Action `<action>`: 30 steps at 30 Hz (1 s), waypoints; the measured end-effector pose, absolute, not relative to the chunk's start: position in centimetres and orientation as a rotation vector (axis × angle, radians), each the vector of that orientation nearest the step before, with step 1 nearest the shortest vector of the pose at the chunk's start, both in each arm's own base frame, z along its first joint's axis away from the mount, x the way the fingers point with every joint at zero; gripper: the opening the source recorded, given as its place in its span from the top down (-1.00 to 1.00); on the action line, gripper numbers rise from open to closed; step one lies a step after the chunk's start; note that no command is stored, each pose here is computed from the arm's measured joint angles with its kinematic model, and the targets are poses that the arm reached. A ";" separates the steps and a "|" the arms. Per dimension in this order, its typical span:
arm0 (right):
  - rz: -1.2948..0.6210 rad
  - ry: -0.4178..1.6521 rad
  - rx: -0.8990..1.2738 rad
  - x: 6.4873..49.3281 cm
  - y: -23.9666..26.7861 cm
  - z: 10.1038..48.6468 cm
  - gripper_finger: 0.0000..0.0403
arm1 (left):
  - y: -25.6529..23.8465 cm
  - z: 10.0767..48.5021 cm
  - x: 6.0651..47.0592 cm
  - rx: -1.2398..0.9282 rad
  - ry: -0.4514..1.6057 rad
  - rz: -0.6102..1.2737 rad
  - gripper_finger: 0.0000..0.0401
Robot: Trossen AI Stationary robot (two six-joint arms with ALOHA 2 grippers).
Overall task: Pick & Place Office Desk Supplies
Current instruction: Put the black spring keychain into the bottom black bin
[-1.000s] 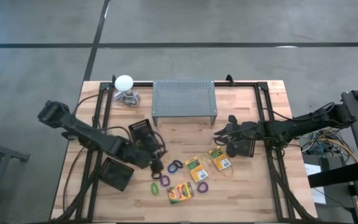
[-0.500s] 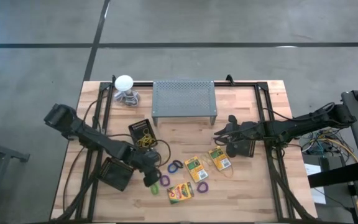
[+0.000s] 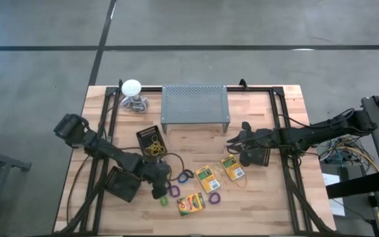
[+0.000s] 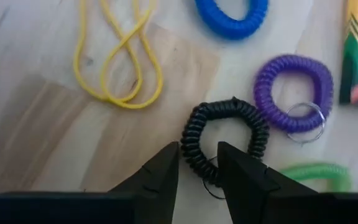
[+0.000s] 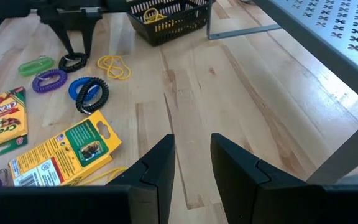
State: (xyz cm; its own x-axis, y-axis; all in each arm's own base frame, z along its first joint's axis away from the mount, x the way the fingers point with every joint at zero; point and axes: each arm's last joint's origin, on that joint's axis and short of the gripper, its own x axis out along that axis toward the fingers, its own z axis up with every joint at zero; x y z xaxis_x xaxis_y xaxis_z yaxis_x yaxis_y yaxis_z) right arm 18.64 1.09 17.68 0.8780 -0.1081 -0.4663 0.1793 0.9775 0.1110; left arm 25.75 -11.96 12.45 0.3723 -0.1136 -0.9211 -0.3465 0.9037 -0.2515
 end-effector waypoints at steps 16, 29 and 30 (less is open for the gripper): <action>-0.151 0.477 0.153 18.6 1.1 17.7 0.50 | -12.1 12.7 25.8 -0.155 1.152 0.055 0.90; -0.152 0.486 0.151 18.6 1.1 17.6 0.50 | -11.9 18.4 24.6 -0.149 1.140 0.088 0.89; -0.152 0.487 0.151 18.6 1.1 17.6 0.50 | -11.8 19.1 24.1 -0.156 1.163 0.106 0.89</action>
State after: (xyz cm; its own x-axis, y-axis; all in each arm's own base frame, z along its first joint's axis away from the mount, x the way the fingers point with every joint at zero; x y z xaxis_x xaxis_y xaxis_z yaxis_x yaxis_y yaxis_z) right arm 18.59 1.08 17.58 0.8730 -0.1089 -0.4754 0.1808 0.9776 0.1080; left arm 24.11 -11.84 19.14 0.3936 0.0028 -0.9193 -0.1639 0.9842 -0.0672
